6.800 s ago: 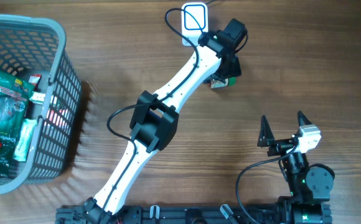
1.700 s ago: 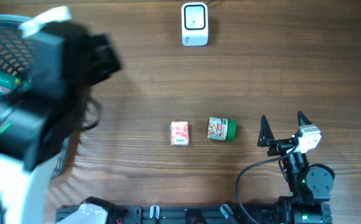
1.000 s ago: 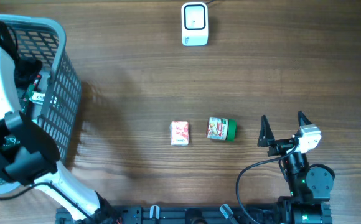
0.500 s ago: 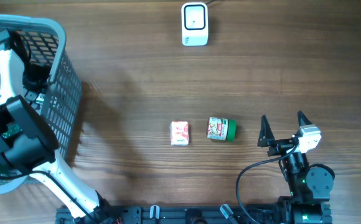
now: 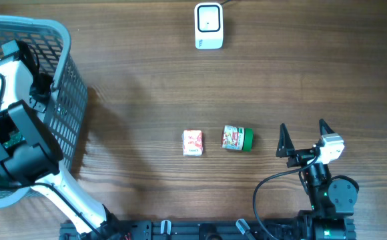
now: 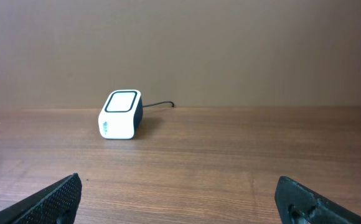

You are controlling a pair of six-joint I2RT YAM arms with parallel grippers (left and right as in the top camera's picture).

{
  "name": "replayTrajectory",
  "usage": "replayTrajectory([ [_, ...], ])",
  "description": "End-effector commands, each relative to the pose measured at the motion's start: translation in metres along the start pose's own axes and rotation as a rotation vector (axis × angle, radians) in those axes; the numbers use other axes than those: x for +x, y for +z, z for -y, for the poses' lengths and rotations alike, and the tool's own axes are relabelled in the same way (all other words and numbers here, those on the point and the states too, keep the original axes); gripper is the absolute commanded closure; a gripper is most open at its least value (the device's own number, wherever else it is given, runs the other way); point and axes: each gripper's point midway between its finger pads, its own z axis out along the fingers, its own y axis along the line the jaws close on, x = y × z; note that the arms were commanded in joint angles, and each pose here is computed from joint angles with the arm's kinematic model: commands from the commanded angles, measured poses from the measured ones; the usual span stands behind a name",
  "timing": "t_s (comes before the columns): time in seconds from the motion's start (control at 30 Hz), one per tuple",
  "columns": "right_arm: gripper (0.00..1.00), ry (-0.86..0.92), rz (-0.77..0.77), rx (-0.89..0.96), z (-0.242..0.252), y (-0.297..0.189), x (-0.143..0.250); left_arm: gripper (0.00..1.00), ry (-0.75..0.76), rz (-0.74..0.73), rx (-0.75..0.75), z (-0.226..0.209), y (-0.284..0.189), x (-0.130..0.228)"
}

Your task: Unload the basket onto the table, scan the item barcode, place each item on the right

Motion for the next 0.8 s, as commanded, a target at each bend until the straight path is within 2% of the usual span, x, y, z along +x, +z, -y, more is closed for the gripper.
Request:
replayTrajectory([
  [0.0,0.0,0.01,0.01,0.019,0.003,0.0,-0.002,0.64,0.003,-0.02,-0.036,-0.01,0.004,0.009],
  [0.33,0.01,0.01,0.01,0.019,0.003,0.0,-0.002,0.65,-0.017,0.158,0.105,-0.008,-0.096,-0.009],
  [0.4,0.0,0.009,0.01,0.019,0.003,0.0,-0.002,0.41,-0.019,0.157,0.106,-0.007,-0.094,-0.009],
  [0.43,0.0,0.009,0.01,0.019,0.003,0.0,-0.002,0.48,-0.018,0.147,0.097,-0.006,-0.084,-0.009],
  [0.47,0.0,0.01,0.01,0.019,0.003,0.0,-0.002,0.61,-0.016,0.135,0.086,-0.006,-0.076,-0.008],
  [0.5,0.0,0.009,0.01,0.019,0.003,0.0,-0.002,0.67,-0.014,0.119,0.072,-0.007,-0.066,-0.006],
  [0.77,0.0,0.01,0.01,0.019,0.003,0.0,-0.002,0.53,0.074,0.053,0.004,-0.011,-0.027,0.0],
])
